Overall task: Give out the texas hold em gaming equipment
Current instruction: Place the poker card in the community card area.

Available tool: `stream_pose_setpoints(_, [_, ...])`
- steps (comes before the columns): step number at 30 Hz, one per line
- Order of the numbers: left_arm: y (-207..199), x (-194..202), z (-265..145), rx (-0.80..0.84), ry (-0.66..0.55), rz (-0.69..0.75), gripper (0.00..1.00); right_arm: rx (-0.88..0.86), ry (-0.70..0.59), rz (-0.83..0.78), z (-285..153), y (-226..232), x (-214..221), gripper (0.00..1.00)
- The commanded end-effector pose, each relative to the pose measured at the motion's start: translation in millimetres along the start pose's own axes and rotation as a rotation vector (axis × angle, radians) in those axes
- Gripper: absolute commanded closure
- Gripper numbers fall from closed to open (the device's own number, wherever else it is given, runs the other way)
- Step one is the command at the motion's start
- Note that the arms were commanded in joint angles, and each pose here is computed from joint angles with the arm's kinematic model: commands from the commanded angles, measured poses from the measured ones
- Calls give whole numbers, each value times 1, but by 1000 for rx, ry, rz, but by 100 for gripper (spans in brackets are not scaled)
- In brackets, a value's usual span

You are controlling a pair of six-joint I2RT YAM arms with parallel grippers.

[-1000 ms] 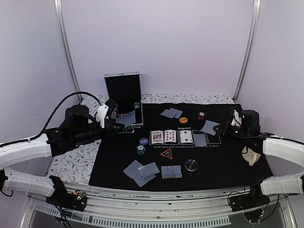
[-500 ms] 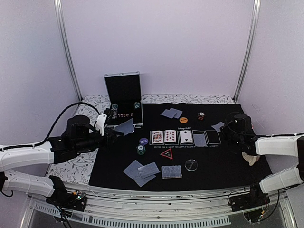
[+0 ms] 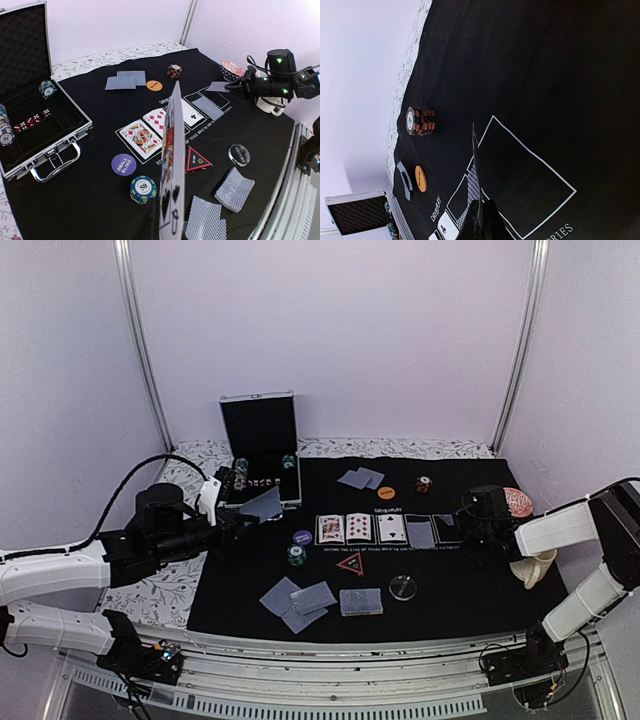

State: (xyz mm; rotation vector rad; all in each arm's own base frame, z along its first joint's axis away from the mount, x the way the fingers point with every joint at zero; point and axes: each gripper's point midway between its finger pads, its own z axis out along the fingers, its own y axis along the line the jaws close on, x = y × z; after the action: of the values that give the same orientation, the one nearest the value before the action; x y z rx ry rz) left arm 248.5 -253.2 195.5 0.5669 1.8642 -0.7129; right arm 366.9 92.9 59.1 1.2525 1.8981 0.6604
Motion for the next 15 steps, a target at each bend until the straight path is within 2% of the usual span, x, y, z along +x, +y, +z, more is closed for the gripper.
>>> stream_pose_setpoints(1, [0, -4, -3, 9, -26, 14, 100, -25, -14, 30, 3, 11, -1, 92])
stream_pose_setpoints(3, [2, -4, -3, 2, -28, 18, 100, -24, -3, 23, 3, 10, 1, 77])
stream_pose_setpoints(10, [-1, -6, -2, 15, -29, 14, 100, -60, 38, 25, -15, 11, 3, 48])
stream_pose_setpoints(15, [-9, -9, -3, 57, -28, 12, 100, -111, 45, 6, -42, 14, -1, 37])
